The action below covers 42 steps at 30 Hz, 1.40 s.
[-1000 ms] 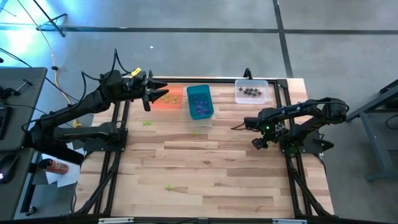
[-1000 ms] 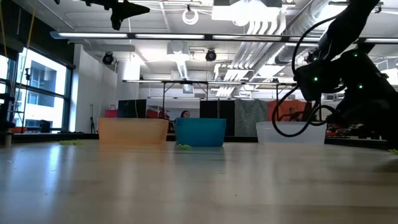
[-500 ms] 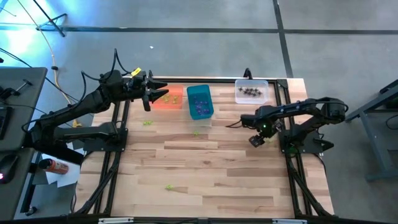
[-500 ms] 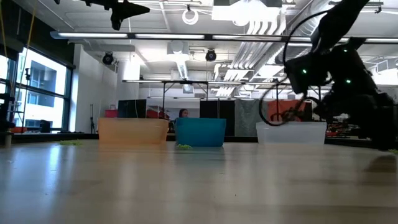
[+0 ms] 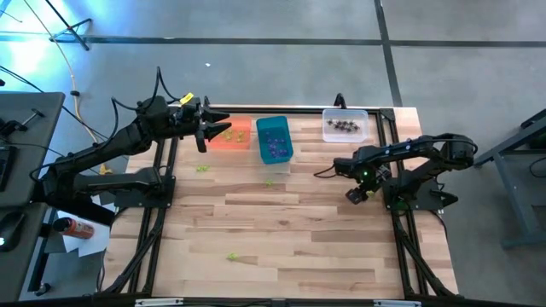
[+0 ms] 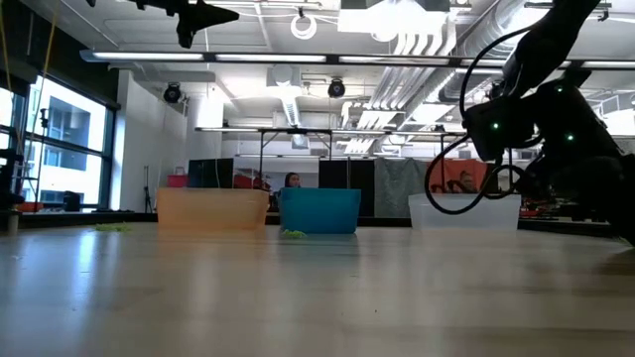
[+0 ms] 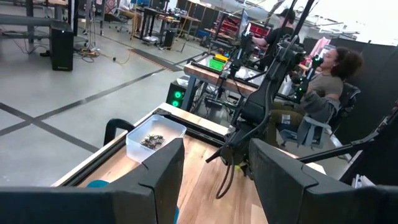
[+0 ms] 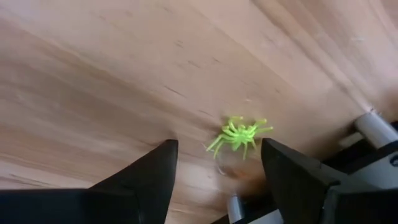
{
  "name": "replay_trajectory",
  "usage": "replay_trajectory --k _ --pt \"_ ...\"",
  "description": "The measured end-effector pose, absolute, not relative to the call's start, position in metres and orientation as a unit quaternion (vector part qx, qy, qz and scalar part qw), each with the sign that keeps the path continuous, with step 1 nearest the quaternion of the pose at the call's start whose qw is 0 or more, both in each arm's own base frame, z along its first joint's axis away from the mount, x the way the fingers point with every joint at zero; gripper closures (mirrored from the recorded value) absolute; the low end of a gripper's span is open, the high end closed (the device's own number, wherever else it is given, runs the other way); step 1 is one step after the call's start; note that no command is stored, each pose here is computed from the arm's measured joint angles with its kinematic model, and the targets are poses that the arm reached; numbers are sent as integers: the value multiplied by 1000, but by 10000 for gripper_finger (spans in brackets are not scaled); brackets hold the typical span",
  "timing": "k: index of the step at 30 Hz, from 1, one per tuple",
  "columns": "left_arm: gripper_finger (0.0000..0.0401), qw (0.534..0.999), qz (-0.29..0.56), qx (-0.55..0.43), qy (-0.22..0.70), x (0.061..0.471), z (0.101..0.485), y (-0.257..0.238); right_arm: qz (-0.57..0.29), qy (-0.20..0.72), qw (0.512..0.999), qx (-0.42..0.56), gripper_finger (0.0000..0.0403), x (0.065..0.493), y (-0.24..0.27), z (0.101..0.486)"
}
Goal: Sort Halloween decoration
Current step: Put the green spider toy into the orange bin
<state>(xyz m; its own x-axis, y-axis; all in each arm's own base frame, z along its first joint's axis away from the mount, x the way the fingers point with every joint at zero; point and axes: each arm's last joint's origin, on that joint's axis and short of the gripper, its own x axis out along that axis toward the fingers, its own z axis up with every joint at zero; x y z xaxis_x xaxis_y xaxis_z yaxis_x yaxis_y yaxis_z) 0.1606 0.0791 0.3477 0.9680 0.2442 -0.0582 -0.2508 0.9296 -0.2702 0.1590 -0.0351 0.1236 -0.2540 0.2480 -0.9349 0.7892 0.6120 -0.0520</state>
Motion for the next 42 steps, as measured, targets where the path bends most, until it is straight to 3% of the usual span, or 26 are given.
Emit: replay_trajectory --k 4,10,12,18,22,31,35,42 --pt "231 982 126 -139 12 161 348 79 -259 745 509 344 232 160 -35 124" --pt "231 982 126 -139 12 161 348 79 -259 743 511 346 368 162 -36 125" --pt "231 982 126 -139 12 161 348 79 -247 741 524 340 393 165 -36 128" --pt "231 982 126 -139 12 161 348 79 -183 720 592 313 400 187 -41 158" --pt "231 982 126 -138 12 161 348 79 -145 665 679 275 402 213 -49 196" --pt "231 989 119 -86 27 167 345 81 -31 383 921 65 402 283 -71 303" --pt "231 997 69 -37 17 183 344 79 -9 284 958 28 402 301 -75 333" --pt "231 999 14 30 -27 215 342 71 66 237 969 16 403 330 -74 359"
